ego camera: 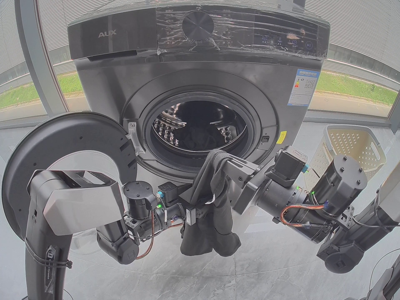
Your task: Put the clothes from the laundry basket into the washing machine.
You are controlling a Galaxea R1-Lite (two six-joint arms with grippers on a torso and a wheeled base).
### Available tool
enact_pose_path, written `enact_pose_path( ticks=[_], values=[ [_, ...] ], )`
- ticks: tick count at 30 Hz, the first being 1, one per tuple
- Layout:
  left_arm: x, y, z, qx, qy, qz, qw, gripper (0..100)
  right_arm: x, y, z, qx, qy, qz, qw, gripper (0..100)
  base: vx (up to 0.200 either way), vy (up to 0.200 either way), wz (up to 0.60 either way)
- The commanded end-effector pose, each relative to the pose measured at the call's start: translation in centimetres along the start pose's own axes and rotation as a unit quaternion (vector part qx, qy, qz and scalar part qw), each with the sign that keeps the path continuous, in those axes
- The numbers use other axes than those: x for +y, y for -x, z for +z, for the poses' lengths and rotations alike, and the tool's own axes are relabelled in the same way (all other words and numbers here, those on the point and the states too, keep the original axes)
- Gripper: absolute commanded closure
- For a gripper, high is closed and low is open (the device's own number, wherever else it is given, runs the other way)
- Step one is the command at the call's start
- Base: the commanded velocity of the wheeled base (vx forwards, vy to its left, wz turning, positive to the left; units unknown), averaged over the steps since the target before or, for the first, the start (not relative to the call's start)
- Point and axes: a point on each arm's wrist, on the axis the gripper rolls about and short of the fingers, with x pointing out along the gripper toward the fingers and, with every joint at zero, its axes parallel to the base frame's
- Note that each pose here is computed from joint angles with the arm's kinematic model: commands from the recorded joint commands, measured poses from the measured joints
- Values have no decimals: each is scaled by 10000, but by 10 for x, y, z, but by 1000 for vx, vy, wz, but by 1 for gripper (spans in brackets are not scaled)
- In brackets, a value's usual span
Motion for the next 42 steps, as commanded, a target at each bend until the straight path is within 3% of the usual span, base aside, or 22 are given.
enact_pose_path(
  ticks=[1, 3, 7, 8, 10, 15, 23, 27, 30, 35, 38, 39, 42],
  values=[
    [-3, 2, 2, -28, -15, -31, 10000, 100, -5, -2, 3, -95, 25, -54, 9999, 100, 0, 0, 0],
    [-4, 6, 6, -42, -34, -39, 10000, 100, -10, -5, 6, -171, 48, -121, 9998, 100, 0, 0, 0],
    [-9, 21, 17, 4, -15, -76, 10000, 100, -36, -17, 1, -227, 133, -451, 9986, 100, 0, 0, 0],
    [-14, 31, 23, 27, -18, -98, 9999, 100, -53, -26, -3, -297, 180, -648, 9973, 100, 0, 0, 0],
    [-18, 43, 29, 59, -3, -127, 9999, 100, -69, -32, -8, -315, 222, -819, 9959, 100, 0, 0, 0],
    [-29, 77, 53, -17, -20, -422, 9991, 100, -94, -41, -23, -255, 253, -1061, 9937, 100, 0, 0, 0],
    [-49, 135, 91, -386, -45, -1193, 9921, 100, -98, -41, -35, -92, 235, -1100, 9936, 100, 0, 0, 0],
    [-50, 141, 105, -647, -10, -1194, 9907, 100, -97, -36, -42, 60, 222, -1120, 9934, 100, 0, 0, 0],
    [-52, 147, 114, -810, 156, -1211, 9892, 100, -93, -30, -48, 242, 199, -1107, 9934, 100, 0, 0, 0],
    [-51, 146, 118, -891, 152, -1174, 9890, 100, -84, -16, -58, 592, 126, -1055, 9926, 100, 0, 0, 0],
    [-51, 146, 116, -857, 166, -1163, 9894, 100, -77, -16, -55, 575, 95, -976, 9935, 100, 0, 0, 0],
    [-51, 146, 117, -864, 163, -1164, 9893, 100, -76, -16, -54, 561, 87, -966, 9937, 0, 0, 0, 0],
    [-50, 146, 119, -927, 153, -1063, 9899, 100, -73, -9, -47, 547, 75, -987, 9936, 0, 0, 0, 0]
  ],
)
